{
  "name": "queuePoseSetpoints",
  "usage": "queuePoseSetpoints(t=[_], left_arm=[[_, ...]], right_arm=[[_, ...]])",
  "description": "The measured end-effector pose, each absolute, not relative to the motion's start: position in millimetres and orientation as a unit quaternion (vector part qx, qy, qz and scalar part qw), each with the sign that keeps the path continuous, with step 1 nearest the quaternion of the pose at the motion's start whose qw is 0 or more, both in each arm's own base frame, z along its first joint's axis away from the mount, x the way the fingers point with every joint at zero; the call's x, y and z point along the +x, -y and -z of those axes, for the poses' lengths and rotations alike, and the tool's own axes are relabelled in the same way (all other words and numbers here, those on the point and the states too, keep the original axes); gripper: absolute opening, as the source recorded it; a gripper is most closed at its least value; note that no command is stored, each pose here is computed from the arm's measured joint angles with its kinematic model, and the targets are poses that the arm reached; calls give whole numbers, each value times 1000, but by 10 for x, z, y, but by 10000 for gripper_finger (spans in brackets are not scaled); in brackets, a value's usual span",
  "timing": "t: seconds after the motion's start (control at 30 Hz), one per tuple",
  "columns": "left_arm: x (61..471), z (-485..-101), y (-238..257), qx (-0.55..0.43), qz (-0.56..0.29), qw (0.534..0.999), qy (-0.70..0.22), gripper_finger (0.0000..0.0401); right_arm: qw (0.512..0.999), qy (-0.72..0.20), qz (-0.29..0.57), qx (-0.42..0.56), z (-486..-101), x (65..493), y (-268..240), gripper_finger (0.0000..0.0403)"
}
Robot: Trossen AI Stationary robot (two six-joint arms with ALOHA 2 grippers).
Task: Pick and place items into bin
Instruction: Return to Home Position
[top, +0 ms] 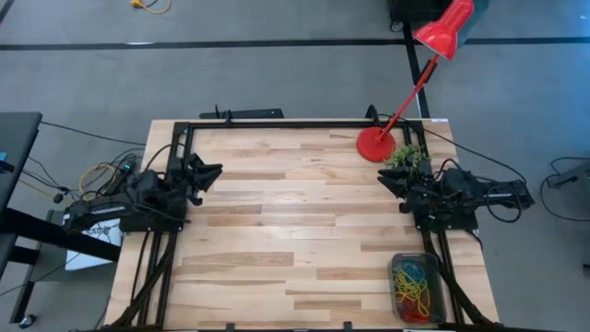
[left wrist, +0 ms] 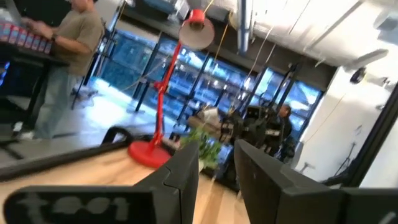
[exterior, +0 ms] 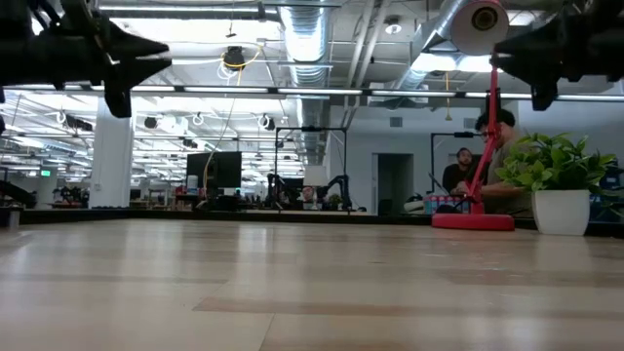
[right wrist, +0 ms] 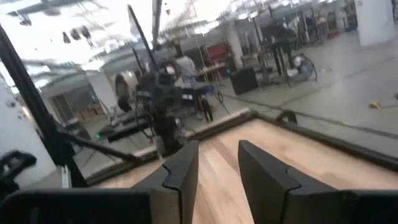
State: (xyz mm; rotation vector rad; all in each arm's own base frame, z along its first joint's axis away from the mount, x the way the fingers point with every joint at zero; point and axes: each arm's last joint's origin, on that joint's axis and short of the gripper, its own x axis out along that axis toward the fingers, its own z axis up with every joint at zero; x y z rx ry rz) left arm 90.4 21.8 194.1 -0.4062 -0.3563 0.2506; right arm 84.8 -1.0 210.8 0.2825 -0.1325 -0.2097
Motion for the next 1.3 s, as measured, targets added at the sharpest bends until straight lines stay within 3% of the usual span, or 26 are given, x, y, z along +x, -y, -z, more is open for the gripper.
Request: queuePoseSetpoints(t=[0.43,0.93,1.3], left_arm=[[930,-1810,-236,-218,-159,956,116,93],[940,-1715,-258,-224,-202,950,79,93],[942,-1712,-254,-224,-194,952,76,93]], right_arm=[[965,-73,147,203,-1805,829,20,107],[937,-85,264,212,-1712,780,81,107],[962,-79,157,211,-1768,824,-6,107]])
